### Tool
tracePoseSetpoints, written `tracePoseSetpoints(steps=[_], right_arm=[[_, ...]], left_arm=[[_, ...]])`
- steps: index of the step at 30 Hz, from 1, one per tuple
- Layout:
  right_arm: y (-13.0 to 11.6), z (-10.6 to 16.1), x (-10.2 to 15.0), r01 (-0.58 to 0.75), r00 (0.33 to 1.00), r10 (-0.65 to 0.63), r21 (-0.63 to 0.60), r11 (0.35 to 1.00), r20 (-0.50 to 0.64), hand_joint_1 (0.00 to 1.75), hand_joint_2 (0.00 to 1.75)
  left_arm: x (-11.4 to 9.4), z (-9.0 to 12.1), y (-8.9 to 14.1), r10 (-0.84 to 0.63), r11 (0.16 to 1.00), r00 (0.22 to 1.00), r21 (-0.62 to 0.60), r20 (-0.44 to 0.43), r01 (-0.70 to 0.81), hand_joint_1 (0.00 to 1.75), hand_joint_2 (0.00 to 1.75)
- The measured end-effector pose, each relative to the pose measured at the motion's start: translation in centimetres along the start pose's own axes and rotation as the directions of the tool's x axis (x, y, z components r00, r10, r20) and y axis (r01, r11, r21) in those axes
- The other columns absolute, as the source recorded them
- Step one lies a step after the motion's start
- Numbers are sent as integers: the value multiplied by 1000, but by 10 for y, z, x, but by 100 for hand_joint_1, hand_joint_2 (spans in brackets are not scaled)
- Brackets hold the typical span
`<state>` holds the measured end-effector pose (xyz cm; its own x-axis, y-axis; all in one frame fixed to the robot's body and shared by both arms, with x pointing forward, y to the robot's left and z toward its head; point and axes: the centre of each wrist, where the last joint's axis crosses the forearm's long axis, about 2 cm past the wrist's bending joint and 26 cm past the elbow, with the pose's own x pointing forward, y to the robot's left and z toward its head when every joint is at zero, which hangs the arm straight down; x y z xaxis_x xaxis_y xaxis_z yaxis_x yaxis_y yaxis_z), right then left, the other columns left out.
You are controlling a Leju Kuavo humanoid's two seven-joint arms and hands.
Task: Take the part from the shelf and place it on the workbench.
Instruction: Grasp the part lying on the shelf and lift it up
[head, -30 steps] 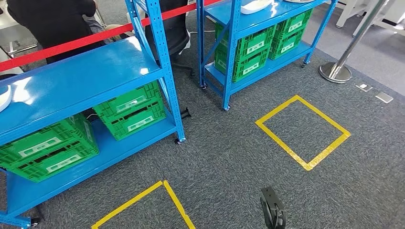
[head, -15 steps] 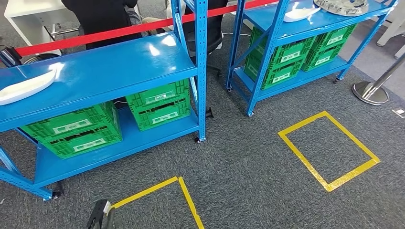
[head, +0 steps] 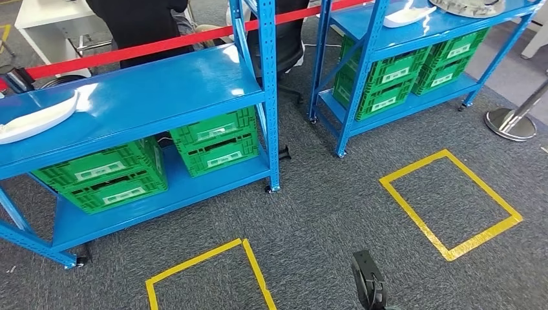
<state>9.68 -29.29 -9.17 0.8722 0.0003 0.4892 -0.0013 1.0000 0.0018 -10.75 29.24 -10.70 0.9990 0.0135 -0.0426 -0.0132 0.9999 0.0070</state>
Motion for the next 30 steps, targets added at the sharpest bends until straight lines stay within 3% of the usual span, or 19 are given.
tracePoseSetpoints(steps=[5, 9, 12, 14, 16, 21, 23, 25, 30], right_arm=[[0, 31, -92, 0, 968, 0, 1, 1000, -251, 0, 0], [0, 76, -171, -1, 881, 1, 1, 1000, -473, 0, 0], [-1, 101, -203, -2, 825, 2, 0, 1000, -565, 0, 0], [-1, 98, -199, -3, 829, 2, 0, 1000, -559, 0, 0], [-1, 81, -178, -3, 864, 3, 0, 1000, -503, 0, 0], [1, 28, -89, -1, 967, 2, 2, 1000, -256, 0, 0], [1, 20, -70, 1, 979, 0, 2, 1000, -205, 0, 0], [1, 20, -70, 1, 978, -1, 1, 1000, -210, 0, 0], [1, 28, -87, 1, 969, 0, 2, 1000, -249, 0, 0]], left_arm=[[106, 0, -2, 3, 1000, 962, -5, 274, -2, 0, 0], [192, 19, -3, 5, 1000, 872, -7, 489, -3, 0, 0], [224, 31, -3, 6, 1000, 822, -7, 570, -3, 0, 0], [219, 30, -3, 7, 1000, 827, -7, 562, -3, 0, 87], [196, 22, -4, 7, 1000, 861, -8, 509, -3, 0, 175], [92, 0, -4, 5, 1000, 967, -9, 256, -3, 0, 175], [72, -1, -4, 4, 1000, 979, -7, 205, -2, 0, 87], [77, -1, -3, 3, 1000, 976, -5, 219, -2, 0, 0], [91, 0, -3, 3, 1000, 969, -5, 249, -2, 0, 0]])
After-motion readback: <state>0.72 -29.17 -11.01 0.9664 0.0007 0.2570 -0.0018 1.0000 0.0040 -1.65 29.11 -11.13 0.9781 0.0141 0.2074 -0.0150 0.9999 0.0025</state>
